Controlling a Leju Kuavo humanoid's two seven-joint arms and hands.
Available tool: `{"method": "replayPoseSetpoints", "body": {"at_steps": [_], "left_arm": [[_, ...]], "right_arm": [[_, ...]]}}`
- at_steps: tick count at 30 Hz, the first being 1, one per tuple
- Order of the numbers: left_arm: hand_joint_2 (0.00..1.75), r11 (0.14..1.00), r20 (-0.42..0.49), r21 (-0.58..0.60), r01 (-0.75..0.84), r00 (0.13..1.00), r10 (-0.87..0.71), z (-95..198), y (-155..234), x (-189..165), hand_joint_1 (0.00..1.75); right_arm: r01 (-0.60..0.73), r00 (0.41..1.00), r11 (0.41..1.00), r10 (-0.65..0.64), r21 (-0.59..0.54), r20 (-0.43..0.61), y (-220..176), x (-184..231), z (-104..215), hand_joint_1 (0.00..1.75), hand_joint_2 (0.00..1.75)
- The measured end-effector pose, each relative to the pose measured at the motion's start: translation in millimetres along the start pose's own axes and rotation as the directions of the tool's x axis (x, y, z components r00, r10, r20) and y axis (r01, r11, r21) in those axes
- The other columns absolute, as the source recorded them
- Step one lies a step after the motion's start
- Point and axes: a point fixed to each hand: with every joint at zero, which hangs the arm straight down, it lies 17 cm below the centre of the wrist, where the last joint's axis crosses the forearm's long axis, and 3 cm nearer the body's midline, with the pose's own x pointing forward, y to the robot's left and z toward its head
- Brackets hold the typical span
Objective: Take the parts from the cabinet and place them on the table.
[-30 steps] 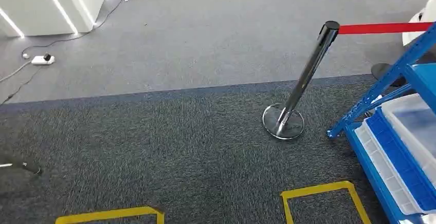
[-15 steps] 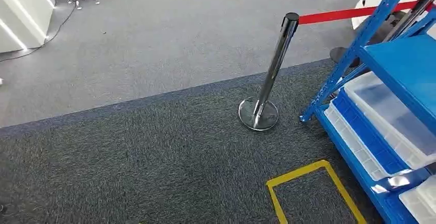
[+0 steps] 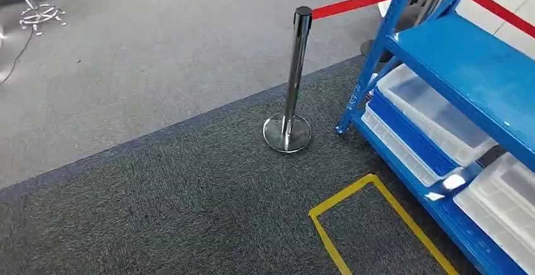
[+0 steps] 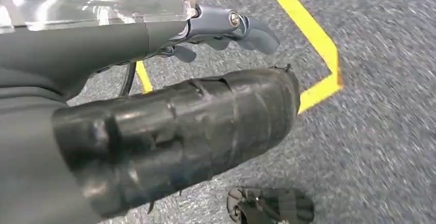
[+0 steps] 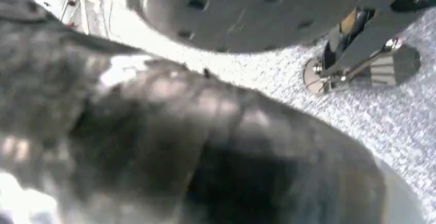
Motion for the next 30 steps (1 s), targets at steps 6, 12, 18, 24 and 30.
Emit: {"method": "replayPoseSetpoints", "body": {"at_steps": [6, 12, 18, 24, 30], "left_arm": [[0.00, 1.000, -0.009, -0.012, -0.006, 1.000, 0.006, 3.1, -2.6, -7.4, 0.00], [0.00, 1.000, 0.002, -0.022, -0.013, 1.000, 0.013, 2.9, -4.2, -4.5, 0.00], [0.00, 0.999, -0.002, -0.031, -0.016, 1.000, 0.016, 4.0, -5.6, -7.2, 0.00], [0.00, 0.999, 0.000, -0.038, -0.019, 1.000, 0.019, 3.8, -7.0, -5.7, 0.00], [0.00, 0.999, 0.010, -0.043, -0.023, 1.000, 0.024, 2.1, -7.3, 0.0, 0.00]], "right_arm": [[-0.003, 1.000, 1.000, 0.003, 0.001, -0.001, 0.1, -0.3, 0.0, 0.00, 0.00], [-0.003, 1.000, 1.000, 0.003, 0.000, 0.000, -0.2, -0.2, -0.1, 0.00, 0.00], [-0.004, 1.000, 1.000, 0.004, -0.002, 0.000, -1.4, 0.0, -0.5, 0.00, 0.00], [-0.005, 1.000, 1.000, 0.005, -0.003, -0.002, -2.6, -1.9, -0.4, 0.00, 0.00], [-0.007, 1.000, 1.000, 0.007, -0.002, 0.000, -2.1, -0.8, -0.5, 0.00, 0.00]]}}
